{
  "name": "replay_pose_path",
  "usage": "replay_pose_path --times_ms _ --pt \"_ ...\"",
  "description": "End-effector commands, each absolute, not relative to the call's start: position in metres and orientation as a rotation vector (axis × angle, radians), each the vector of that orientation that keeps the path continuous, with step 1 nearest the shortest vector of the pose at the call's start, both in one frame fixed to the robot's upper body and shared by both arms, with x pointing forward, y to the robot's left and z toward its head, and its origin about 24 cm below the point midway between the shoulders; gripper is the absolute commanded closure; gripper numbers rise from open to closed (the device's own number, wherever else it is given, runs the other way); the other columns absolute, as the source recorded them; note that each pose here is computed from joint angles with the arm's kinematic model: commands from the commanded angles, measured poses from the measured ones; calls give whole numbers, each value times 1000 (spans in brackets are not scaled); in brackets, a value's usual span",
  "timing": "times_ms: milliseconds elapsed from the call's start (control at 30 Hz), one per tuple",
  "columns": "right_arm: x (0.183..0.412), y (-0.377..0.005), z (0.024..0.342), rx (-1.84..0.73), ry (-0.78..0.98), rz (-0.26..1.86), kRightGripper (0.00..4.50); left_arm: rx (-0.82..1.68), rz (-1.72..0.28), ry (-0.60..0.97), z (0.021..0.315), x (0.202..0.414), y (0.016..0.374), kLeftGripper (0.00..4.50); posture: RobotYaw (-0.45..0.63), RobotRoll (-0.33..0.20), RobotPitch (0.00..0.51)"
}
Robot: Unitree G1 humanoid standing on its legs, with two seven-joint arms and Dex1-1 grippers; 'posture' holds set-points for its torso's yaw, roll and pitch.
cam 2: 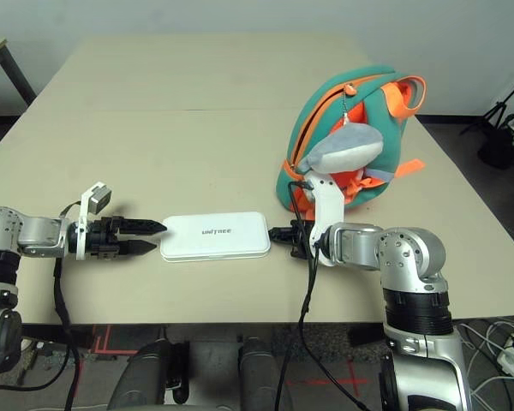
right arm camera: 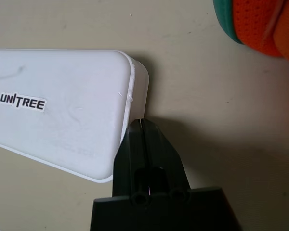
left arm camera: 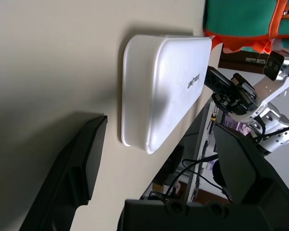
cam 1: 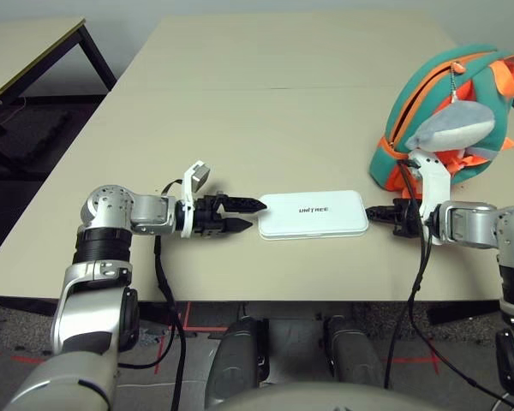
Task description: Put the pencil case into the backpack and zip it.
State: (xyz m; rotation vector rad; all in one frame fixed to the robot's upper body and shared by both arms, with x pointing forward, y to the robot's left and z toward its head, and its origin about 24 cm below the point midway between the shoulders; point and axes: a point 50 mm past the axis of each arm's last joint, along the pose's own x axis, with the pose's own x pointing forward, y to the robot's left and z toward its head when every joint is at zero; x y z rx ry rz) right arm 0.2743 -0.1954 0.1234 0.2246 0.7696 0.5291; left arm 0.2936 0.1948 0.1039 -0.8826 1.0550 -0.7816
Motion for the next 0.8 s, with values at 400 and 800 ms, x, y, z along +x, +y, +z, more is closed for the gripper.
replay_pose_path --times_ms 400,800 --pt "275 -179 127 211 747 578 4470 -884 -723 1112 85 296 193 0 -44 0 115" --pt "279 -159 127 214 735 637 4470 -883 -741 1119 84 293 191 0 -29 0 111"
